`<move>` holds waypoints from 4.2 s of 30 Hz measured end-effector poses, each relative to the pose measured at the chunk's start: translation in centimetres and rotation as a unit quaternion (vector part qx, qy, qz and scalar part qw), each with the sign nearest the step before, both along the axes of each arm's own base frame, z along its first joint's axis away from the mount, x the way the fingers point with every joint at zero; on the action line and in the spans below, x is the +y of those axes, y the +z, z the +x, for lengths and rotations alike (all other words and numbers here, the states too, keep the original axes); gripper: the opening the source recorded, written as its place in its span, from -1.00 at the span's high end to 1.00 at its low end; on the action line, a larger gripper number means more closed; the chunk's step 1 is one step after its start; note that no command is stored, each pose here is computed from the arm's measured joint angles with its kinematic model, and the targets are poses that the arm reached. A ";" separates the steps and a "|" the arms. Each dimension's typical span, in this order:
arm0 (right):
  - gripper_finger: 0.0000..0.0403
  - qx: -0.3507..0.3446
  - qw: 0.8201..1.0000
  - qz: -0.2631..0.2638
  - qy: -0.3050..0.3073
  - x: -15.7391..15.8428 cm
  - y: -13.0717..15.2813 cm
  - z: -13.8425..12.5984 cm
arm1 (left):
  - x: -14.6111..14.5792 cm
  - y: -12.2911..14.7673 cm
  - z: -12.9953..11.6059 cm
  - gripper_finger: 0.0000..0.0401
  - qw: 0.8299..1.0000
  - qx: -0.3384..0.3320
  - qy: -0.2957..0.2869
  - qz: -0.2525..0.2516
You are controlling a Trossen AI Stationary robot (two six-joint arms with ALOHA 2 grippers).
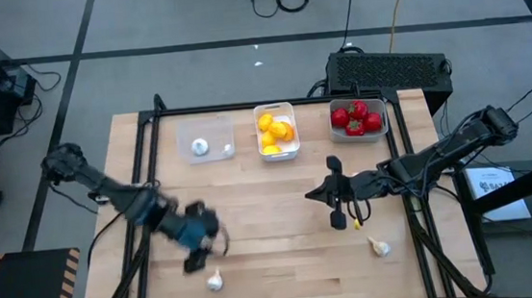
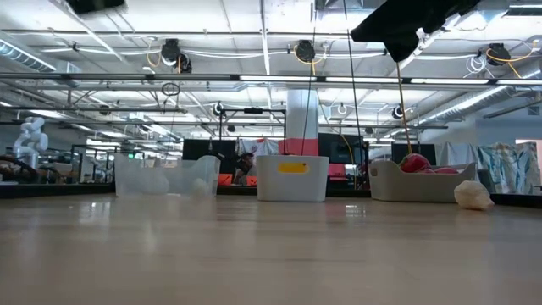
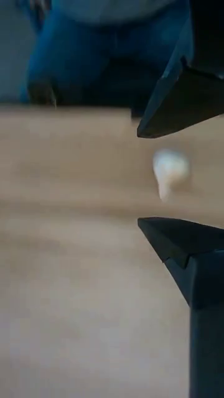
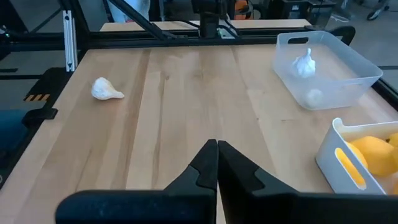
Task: Sort produce into baskets
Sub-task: Put the white garlic into the transparent bin
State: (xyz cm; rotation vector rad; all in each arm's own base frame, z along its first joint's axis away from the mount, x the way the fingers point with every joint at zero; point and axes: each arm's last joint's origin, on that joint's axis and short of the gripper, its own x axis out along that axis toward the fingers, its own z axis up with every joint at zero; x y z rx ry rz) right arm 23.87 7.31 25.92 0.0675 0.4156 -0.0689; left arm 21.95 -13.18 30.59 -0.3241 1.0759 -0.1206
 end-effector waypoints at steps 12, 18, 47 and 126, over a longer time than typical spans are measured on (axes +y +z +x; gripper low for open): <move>1.00 -0.001 1.000 0.004 0.001 0.1 0.0 0.0 | -10.3 -3.6 -1.1 -0.03 0.994 -0.071 -0.077 0.010; 1.00 0.000 1.000 0.013 -0.004 0.2 -0.1 0.1 | -11.9 -7.6 -0.2 0.04 0.994 0.008 -0.107 0.033; 1.00 -0.007 0.998 0.061 0.031 0.9 -1.2 1.7 | -11.6 -13.2 -0.3 0.05 0.977 0.101 -0.130 0.138; 1.00 0.006 0.999 0.020 0.044 0.8 -1.4 1.7 | 29.8 -5.9 1.3 0.56 0.930 0.152 0.241 0.231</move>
